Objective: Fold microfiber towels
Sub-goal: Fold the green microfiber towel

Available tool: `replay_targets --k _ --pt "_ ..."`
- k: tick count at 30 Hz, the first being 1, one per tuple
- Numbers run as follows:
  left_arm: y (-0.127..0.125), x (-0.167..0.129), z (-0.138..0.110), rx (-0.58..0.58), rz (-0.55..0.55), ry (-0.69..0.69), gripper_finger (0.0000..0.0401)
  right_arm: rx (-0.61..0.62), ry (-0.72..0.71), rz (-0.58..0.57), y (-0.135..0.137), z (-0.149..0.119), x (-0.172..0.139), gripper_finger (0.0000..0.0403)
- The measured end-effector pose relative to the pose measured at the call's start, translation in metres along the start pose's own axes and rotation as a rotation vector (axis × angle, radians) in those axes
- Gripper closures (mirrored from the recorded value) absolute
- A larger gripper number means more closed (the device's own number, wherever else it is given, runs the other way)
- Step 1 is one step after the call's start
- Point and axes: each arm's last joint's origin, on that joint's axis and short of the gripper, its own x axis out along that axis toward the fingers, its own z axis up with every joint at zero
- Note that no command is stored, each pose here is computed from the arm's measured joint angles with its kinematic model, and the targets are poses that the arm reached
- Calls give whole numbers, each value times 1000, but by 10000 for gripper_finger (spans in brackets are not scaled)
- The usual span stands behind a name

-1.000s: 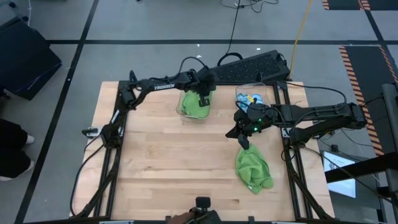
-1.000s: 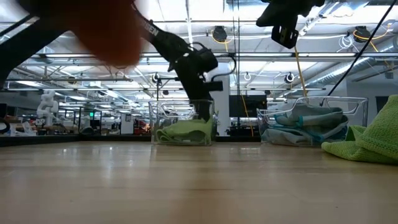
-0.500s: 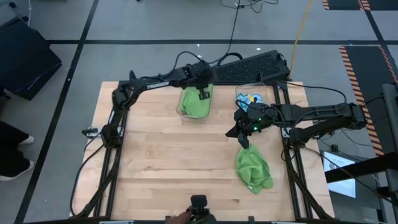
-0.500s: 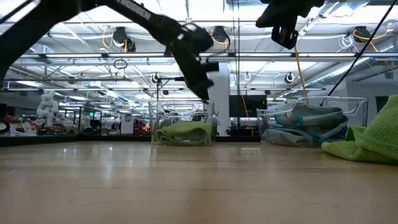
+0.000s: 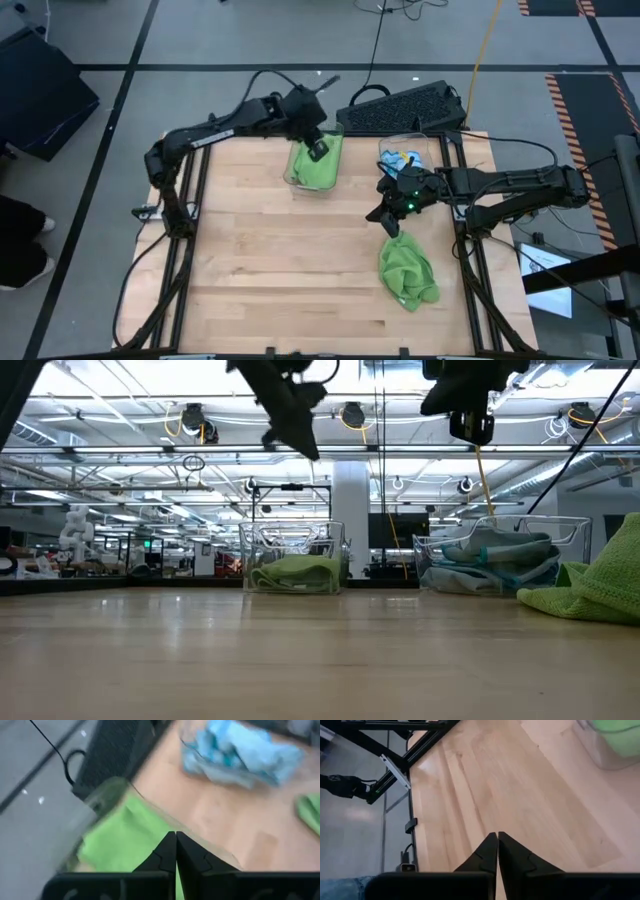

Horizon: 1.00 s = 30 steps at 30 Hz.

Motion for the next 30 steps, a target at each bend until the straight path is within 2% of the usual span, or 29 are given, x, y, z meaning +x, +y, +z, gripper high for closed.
replay_targets --k 4,10,19,22,26,30 --pt "-31 -21 -10 42 -43 63 397 55 26 3 3 -5 1 381" --pt "-87 -41 -24 124 -124 103 391 230 94 -72 11 -23 3 360" --pt "-167 -64 -52 197 -238 126 394 501 253 -147 42 -72 0 321" --pt "-190 -74 -66 209 -236 144 388 559 316 -203 47 -88 -5 310" --pt "-218 -90 -87 229 -224 165 395 553 322 -313 46 -103 -10 291" --pt "-239 -104 -103 209 -206 145 395 398 226 -394 36 -108 -8 265"
